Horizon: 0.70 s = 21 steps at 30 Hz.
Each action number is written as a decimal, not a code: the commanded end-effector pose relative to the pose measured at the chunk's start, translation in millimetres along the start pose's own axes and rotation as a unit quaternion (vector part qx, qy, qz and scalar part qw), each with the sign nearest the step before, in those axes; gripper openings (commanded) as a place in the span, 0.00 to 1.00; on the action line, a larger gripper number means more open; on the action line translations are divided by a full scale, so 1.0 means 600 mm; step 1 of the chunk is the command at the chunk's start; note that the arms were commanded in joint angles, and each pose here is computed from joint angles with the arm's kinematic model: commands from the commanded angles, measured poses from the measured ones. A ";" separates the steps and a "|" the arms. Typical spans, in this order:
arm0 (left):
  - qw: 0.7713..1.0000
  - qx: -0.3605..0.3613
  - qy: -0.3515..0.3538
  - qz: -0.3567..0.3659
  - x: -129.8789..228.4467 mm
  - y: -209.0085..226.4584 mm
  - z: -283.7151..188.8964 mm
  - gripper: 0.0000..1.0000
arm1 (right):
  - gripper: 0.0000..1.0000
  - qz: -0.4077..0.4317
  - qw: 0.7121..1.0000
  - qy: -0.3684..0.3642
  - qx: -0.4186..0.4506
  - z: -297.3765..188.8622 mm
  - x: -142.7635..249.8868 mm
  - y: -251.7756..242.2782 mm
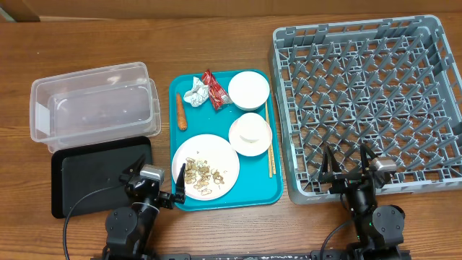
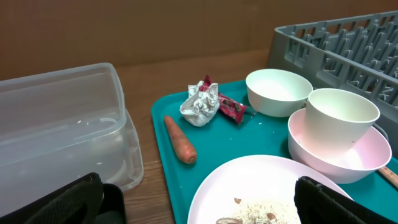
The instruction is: Sort waste into correct bins and load items into the dishwasher
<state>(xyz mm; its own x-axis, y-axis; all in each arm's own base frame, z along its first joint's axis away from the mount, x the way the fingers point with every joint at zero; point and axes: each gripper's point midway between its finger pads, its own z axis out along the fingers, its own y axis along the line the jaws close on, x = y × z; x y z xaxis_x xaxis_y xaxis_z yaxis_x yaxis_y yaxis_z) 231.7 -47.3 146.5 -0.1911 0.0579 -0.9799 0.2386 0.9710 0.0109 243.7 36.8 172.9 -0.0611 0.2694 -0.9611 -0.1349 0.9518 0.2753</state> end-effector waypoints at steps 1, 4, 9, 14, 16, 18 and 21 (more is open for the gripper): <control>1.000 -0.005 -0.006 0.007 -0.002 0.004 0.000 1.00 | 1.00 0.000 1.000 -0.002 0.003 0.000 0.003 -0.003; 1.000 -0.005 -0.006 0.007 -0.002 0.004 0.000 1.00 | 1.00 0.000 1.000 -0.002 0.003 0.000 0.003 -0.003; 1.000 -0.005 -0.006 0.007 -0.002 0.004 0.000 1.00 | 1.00 0.000 1.000 -0.002 0.003 0.000 0.003 -0.003; 1.000 -0.005 -0.006 0.007 -0.002 0.004 0.000 1.00 | 1.00 0.000 1.000 -0.002 0.003 0.000 0.003 -0.003; 1.000 -0.005 -0.006 0.007 -0.002 0.004 0.000 1.00 | 1.00 0.000 1.000 -0.002 0.003 0.000 0.003 -0.003; 1.000 -0.005 -0.006 0.007 -0.002 0.004 0.000 1.00 | 1.00 0.000 1.000 -0.010 0.002 0.000 -0.004 -0.003; 1.000 -0.005 -0.006 0.007 -0.002 0.004 0.000 1.00 | 1.00 0.000 1.000 -0.014 -0.019 0.000 -0.008 0.010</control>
<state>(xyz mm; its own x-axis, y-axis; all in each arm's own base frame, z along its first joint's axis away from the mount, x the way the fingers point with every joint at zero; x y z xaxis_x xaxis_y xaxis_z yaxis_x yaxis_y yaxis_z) 231.7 -47.3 146.5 -0.1911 0.0579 -0.9799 0.2386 0.9710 0.0109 243.7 37.2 179.8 -0.0349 0.2735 -0.9612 -0.1444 0.9503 0.2757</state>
